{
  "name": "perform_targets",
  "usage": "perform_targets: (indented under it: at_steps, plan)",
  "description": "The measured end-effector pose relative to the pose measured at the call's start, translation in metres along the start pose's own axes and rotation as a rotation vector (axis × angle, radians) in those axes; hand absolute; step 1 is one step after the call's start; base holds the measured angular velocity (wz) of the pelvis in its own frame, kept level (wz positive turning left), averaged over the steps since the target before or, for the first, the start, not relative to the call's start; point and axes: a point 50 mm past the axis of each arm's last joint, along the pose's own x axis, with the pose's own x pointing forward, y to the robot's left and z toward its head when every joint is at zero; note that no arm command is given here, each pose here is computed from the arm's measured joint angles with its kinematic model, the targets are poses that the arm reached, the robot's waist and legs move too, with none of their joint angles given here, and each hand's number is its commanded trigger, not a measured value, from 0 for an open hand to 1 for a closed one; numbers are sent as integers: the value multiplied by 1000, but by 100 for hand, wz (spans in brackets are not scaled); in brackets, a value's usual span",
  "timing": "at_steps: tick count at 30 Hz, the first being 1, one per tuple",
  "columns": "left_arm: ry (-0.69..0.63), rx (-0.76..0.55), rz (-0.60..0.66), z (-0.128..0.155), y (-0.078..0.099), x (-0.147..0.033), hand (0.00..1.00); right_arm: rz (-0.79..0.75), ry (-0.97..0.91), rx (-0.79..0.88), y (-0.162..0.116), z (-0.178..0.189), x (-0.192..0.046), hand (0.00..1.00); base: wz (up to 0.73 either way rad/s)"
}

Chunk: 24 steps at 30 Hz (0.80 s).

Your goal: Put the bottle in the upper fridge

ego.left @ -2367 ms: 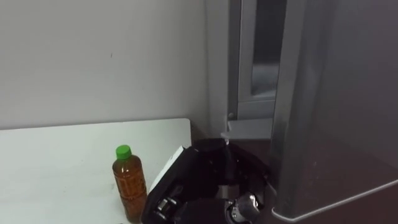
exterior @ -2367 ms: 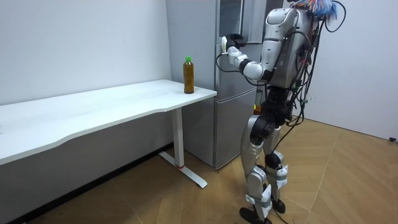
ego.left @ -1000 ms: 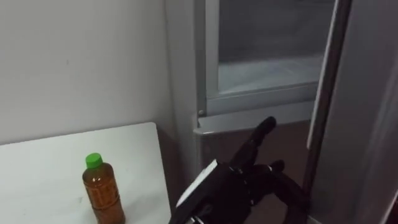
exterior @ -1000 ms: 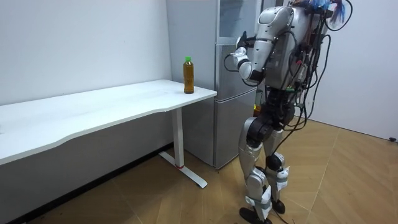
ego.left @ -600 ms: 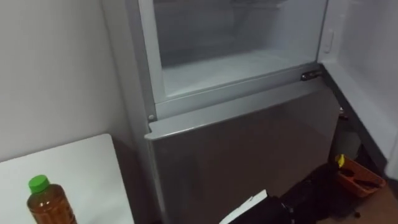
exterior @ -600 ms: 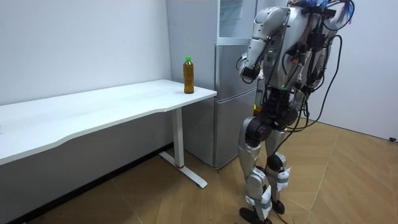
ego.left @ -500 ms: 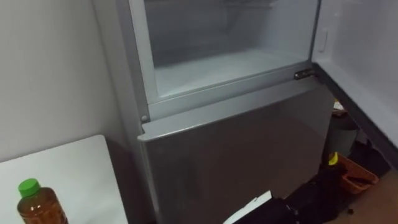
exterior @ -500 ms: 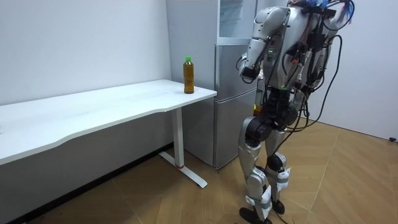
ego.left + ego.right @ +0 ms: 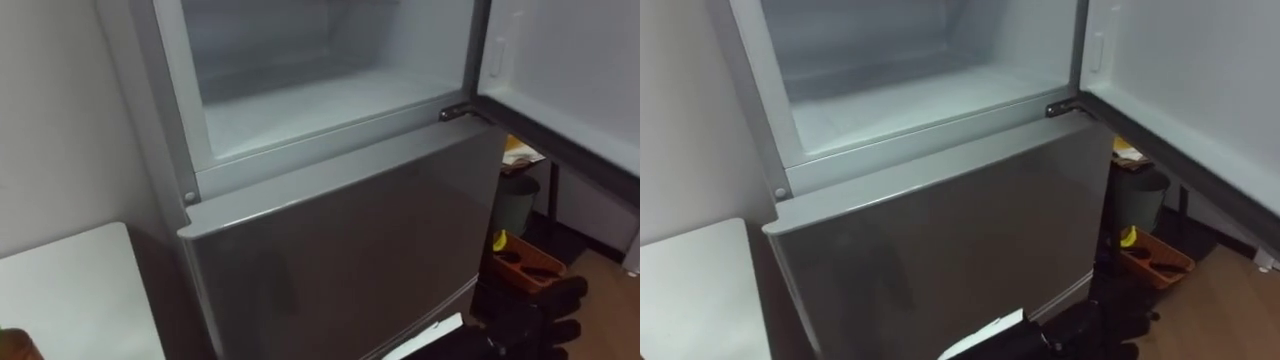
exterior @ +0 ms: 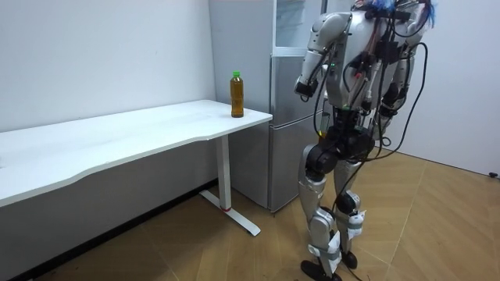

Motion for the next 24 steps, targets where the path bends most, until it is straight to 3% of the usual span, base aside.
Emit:
perform_targets:
  at_steps: [24]
  plan:
    - [10, 77, 19, 7, 8, 1, 0, -3, 22, -59, -3, -1, 0, 0, 13]
